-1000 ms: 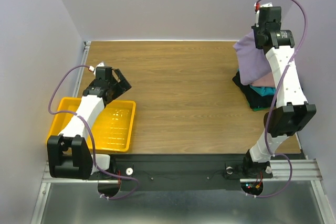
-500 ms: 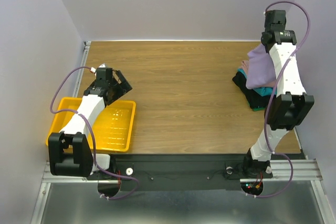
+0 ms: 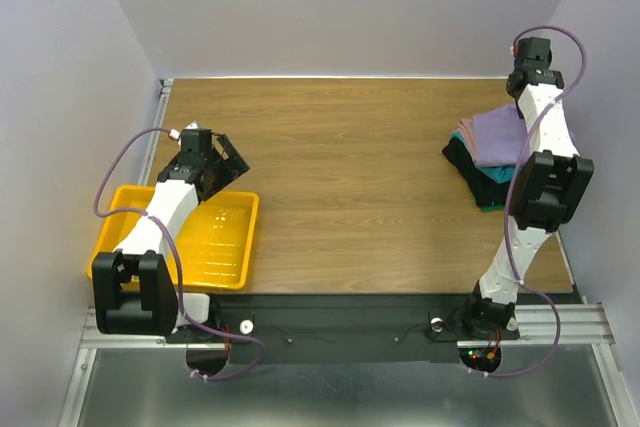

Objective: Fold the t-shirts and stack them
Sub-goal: Neatly place the folded tshirt to the corner

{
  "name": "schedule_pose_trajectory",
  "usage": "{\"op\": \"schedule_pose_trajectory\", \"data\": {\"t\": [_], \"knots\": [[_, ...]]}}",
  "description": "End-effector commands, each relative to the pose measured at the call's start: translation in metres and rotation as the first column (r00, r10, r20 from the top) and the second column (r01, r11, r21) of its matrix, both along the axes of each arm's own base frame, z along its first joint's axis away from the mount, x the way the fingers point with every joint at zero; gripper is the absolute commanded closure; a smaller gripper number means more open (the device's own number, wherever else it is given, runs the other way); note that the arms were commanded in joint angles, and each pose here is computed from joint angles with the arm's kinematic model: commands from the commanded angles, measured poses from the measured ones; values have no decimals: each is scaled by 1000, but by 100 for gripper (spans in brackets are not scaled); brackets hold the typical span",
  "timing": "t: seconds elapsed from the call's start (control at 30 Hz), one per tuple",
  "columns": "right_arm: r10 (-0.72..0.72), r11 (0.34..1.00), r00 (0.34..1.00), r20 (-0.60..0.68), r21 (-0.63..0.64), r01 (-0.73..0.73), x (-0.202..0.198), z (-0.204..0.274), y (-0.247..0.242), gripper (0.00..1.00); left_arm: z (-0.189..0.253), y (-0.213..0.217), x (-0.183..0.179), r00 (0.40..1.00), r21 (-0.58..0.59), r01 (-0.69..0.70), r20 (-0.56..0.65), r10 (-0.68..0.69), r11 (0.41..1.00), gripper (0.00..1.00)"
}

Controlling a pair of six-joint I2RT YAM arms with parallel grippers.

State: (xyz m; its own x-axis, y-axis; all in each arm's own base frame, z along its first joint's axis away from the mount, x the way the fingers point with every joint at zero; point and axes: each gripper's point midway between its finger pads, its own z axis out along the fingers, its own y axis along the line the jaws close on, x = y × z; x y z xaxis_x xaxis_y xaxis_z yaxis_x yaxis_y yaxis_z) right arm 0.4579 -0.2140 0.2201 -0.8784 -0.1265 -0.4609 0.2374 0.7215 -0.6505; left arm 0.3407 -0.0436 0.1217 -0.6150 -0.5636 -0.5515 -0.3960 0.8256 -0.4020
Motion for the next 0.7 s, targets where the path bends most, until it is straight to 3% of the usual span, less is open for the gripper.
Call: {"op": "schedule_pose_trajectory", "data": {"t": [0.0, 0.03, 0.07, 0.23, 0.37, 0.5, 0.67], "knots": [[14, 1000, 988, 156, -16, -12, 23, 24, -10, 46, 11, 3, 5, 999, 6, 2, 33, -3, 1000, 2], [8, 1000, 989, 147, -20, -5, 22, 21, -11, 34, 13, 3, 6, 999, 8, 6, 38, -6, 1000, 2], [-5, 1000, 988, 152, -22, 8, 22, 22, -12, 1, 13, 3, 5, 999, 7, 6, 36, -6, 1000, 1], [-30, 1000, 973, 229, 8, 29, 20, 38, -8, 0, 25, 4, 8, 998, 9, 3, 61, -3, 1000, 2], [-14, 987, 914, 406, 153, -53, 21, 71, 21, 0, 31, 4, 9, 998, 5, 5, 70, -5, 1000, 2], [-27, 920, 853, 522, 347, -183, 23, 80, 63, 0, 49, 2, 11, 994, -2, 8, 109, -8, 1000, 2], [-74, 770, 787, 612, 536, -345, -2, 98, 120, 0, 83, 8, 10, 983, 14, -16, 181, 14, 1000, 2]]}}
